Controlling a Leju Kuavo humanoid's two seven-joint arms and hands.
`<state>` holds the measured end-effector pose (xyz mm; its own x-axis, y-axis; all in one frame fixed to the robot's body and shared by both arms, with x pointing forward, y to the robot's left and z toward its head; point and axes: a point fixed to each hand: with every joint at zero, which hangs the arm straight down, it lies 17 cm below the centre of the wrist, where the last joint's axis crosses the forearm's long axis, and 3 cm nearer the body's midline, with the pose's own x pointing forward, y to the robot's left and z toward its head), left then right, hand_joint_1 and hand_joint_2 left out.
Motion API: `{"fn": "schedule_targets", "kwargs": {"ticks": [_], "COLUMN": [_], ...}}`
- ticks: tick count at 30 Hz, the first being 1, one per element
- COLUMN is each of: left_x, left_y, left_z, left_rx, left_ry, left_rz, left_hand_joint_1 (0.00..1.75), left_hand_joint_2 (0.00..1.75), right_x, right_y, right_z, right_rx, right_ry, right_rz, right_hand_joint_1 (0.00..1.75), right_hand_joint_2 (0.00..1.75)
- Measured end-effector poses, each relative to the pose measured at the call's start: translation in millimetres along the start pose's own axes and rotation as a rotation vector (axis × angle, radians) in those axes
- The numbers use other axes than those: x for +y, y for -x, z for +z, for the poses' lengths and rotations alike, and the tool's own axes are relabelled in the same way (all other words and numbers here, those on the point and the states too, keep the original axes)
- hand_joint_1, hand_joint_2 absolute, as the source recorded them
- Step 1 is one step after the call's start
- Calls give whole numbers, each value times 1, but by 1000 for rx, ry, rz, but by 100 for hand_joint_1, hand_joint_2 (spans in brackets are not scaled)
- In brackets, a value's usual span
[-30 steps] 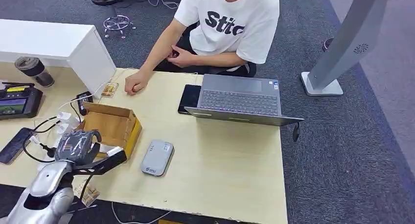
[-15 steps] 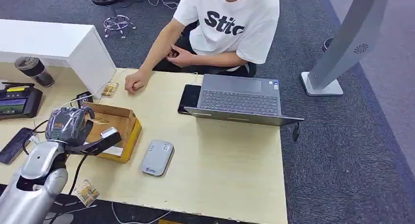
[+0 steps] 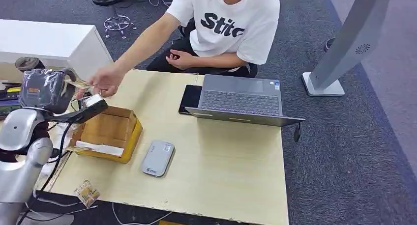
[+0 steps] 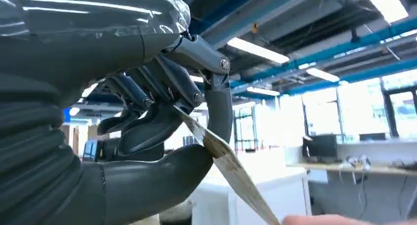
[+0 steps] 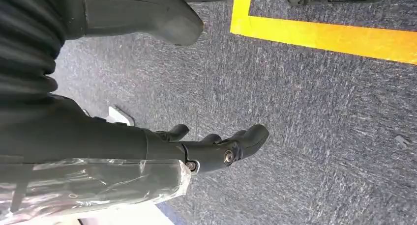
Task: Pass the card to the sensor for recognition and then transmit it.
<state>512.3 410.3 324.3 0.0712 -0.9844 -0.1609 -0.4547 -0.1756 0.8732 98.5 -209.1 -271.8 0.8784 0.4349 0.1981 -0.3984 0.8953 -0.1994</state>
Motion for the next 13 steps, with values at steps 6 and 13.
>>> {"fn": "schedule_targets", "kwargs": {"ticks": [6,13], "left_x": [22,28], "left_y": [23,36], "left_z": [-29,-41], "left_rx": [55,100], "left_ry": [-43,-65], "left_rz": [-18,9], "left_hand_joint_1": [175,0], "left_hand_joint_2": [175,175], "right_x": [0,0], "right_y": [0,-1], "right_z": [0,0], "right_rx": [-1,-4], "right_ry": [0,0], "right_rz": [0,2], "right_hand_joint_1": [0,0], "right_hand_joint_2": [175,175]}}
